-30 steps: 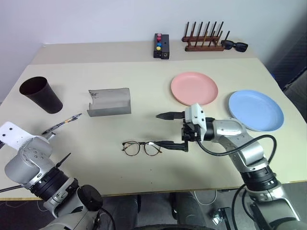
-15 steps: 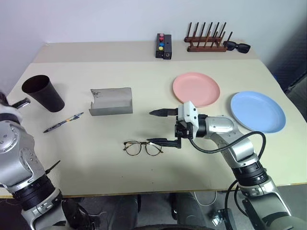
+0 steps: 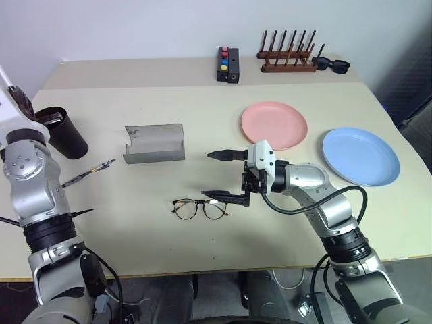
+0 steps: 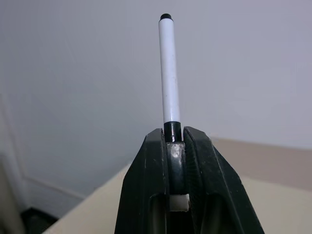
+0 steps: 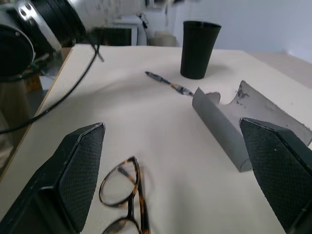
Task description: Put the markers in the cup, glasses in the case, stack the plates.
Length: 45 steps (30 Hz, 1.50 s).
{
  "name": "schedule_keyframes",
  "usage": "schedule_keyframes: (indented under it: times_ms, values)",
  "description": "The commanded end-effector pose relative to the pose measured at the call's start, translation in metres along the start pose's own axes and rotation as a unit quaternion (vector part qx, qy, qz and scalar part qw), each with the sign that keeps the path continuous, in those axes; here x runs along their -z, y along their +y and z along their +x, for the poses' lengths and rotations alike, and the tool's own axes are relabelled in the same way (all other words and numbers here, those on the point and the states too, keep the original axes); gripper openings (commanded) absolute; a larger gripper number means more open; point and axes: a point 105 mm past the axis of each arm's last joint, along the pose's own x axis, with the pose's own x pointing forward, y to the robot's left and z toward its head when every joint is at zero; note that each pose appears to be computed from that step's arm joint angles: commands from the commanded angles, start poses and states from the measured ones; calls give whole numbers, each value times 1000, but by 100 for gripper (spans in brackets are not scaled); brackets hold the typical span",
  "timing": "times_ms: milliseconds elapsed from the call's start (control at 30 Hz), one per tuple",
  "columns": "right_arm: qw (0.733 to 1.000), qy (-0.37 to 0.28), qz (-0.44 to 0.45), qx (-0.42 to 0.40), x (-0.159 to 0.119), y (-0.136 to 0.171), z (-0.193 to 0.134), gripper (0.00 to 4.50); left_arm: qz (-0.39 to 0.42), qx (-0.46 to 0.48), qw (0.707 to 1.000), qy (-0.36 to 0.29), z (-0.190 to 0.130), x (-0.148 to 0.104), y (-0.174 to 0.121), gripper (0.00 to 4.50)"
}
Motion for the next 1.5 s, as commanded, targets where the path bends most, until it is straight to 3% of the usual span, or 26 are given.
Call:
schedule_keyframes:
  times_ms: [33,500,833,1500]
  values:
    - [999,-36,-16,15,-21,-8,1,450,12,-11,999,-47,9,-17,6,2]
    - [998,-59,-12,17,-30,-9,7,450,4,-12,1000,-16,9,14,8,2]
    - [993,-110,37,28,-41,-10,18,450,4,-3,1000,-2,5,24,3,2]
    - [992,-112,44,37,-38,-9,20,450,-1,-1,1000,23,2,38,-3,2]
